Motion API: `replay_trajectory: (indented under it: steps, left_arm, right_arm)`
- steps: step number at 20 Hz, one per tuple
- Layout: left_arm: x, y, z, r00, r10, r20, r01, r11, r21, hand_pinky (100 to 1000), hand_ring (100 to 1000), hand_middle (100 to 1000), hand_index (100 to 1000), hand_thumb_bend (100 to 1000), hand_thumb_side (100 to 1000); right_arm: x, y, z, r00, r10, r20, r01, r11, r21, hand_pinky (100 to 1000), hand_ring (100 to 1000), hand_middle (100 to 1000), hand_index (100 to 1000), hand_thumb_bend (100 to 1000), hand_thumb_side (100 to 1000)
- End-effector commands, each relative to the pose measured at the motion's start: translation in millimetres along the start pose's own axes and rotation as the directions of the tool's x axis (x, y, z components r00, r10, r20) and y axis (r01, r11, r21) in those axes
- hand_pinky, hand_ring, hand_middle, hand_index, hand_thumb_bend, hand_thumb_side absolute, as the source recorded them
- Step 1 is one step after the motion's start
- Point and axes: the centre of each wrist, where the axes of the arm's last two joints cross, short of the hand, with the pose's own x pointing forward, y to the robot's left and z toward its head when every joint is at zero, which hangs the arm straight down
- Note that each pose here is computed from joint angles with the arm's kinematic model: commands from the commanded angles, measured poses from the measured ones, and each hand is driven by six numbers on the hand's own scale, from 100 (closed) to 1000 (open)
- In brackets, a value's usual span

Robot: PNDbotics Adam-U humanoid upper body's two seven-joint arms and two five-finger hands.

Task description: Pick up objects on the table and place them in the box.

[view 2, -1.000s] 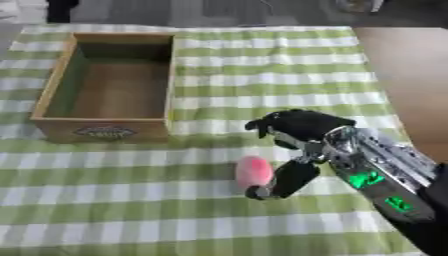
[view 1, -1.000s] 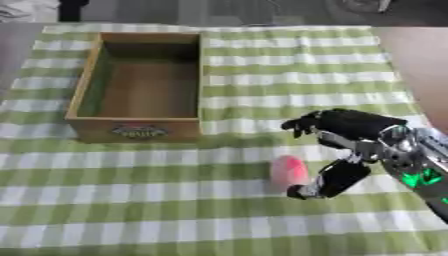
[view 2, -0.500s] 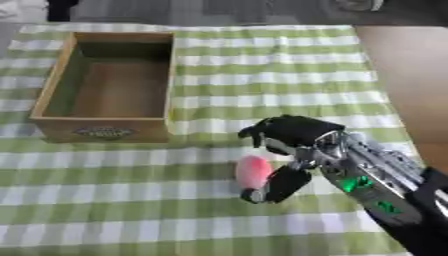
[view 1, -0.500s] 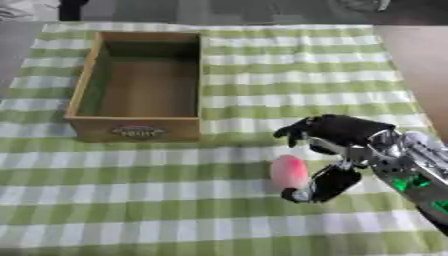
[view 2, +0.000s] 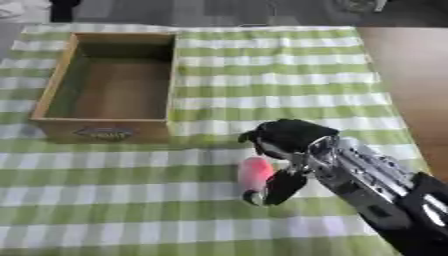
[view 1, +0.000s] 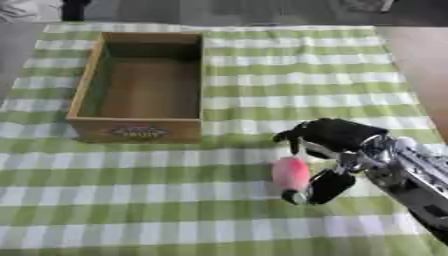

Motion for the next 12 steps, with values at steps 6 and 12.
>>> replay_trajectory:
  steps: [6, 12]
  left_arm:
    - [6.7, -1.4, -5.7, 1.0, -0.004, 0.031, 0.005, 1.0, -0.021, 458, 455, 519, 796, 100, 913]
    - [6.6, -1.5, -5.8, 0.999, -0.003, 0.033, 0.004, 1.0, -0.023, 458, 455, 519, 797, 100, 911]
  right_arm:
    - [-1.8, 0.3, -2.4, 1.0, 0.005, -0.012, -0.005, 0.999, 0.036, 844, 845, 692, 1000, 343, 372]
    - [-4.1, 3.4, -5.9, 1.0, -0.007, -0.02, 0.009, 0.995, 0.103, 850, 861, 727, 996, 303, 352]
